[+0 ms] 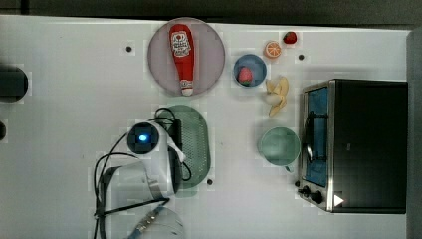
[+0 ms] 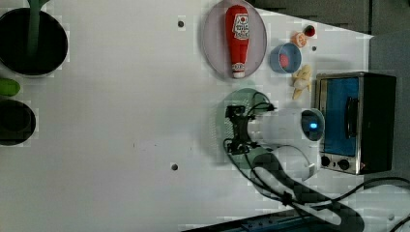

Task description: Drag strainer right to left.

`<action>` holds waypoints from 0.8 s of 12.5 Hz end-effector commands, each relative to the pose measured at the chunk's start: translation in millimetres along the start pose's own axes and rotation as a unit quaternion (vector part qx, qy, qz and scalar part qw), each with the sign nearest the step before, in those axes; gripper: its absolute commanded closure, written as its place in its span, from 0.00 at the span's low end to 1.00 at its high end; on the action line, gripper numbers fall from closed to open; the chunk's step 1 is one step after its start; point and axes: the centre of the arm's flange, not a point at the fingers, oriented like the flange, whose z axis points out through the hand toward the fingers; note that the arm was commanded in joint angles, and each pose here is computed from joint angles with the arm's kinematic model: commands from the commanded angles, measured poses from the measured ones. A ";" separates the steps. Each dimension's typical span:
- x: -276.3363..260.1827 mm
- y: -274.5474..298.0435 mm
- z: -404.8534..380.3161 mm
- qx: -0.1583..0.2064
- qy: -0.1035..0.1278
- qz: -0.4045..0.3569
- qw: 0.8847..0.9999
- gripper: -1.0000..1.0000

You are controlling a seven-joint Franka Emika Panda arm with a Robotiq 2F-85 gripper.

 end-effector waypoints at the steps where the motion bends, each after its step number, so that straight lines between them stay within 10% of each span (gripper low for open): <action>1: -48.8 -10.8 -0.5 0.012 -0.010 0.014 1.000 0.00; 10: -141.2 -25.4 0.1 0.003 -0.034 0.003 0.999 0.00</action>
